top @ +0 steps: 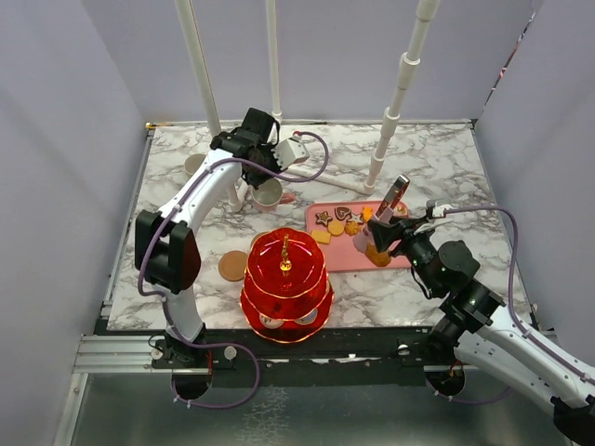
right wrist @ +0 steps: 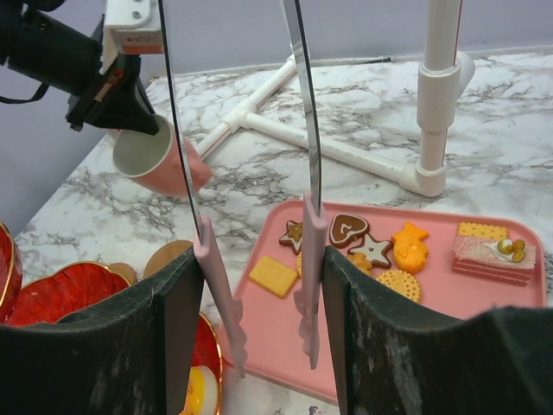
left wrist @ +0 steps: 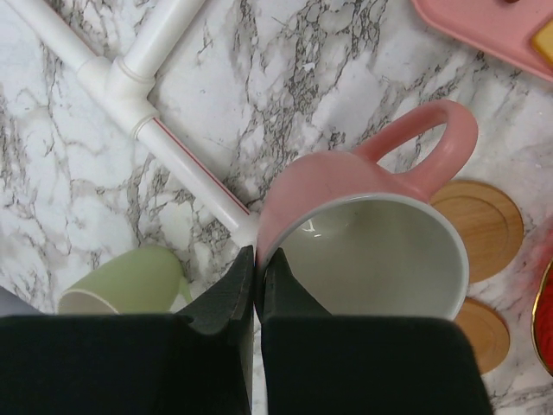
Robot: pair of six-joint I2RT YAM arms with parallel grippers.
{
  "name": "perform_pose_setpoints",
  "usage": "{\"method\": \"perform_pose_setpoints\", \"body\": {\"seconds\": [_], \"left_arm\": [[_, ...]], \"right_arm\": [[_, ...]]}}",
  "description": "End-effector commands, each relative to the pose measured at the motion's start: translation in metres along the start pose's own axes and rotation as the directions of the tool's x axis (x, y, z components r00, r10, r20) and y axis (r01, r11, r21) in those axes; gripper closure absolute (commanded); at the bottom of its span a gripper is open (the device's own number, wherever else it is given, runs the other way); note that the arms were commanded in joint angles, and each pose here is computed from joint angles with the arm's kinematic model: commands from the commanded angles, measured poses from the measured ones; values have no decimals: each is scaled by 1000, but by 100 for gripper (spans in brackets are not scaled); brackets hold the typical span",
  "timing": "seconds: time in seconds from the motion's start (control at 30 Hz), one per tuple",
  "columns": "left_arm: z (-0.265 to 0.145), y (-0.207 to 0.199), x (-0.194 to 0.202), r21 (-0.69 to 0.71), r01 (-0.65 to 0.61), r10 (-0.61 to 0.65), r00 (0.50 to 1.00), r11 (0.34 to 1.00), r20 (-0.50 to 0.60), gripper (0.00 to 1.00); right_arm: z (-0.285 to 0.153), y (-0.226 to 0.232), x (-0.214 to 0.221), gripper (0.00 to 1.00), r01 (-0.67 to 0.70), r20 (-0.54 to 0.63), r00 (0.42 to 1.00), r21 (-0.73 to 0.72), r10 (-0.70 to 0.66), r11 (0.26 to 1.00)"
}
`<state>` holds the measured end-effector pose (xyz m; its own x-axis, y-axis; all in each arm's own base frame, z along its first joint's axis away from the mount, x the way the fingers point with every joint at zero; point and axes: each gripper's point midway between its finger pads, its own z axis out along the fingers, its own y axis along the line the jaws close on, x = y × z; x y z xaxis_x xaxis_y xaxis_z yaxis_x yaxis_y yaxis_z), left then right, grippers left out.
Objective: Serve the afternoon tea
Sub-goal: Pick up the cup at the center of the board, then place the cup at the center of the board.
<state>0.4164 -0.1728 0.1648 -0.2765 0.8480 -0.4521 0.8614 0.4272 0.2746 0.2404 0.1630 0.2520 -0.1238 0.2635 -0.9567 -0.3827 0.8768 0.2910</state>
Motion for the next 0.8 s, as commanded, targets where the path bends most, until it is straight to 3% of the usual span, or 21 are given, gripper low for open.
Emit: {"method": "perform_pose_setpoints", "body": {"seconds": [0.0, 0.37, 0.77], "left_arm": [[-40, -1, 2, -70, 11, -9, 1000, 997, 25, 100], [-81, 1, 44, -122, 24, -31, 998, 992, -59, 100], [-121, -3, 124, -140, 58, -81, 983, 988, -164, 100]], "right_arm": [[-2, 4, -9, 45, -21, 56, 998, -26, 23, 999], [-5, 7, -14, 46, -18, 85, 996, -54, 23, 998], [-5, 11, -15, 46, -8, 94, 995, -79, 15, 997]]}}
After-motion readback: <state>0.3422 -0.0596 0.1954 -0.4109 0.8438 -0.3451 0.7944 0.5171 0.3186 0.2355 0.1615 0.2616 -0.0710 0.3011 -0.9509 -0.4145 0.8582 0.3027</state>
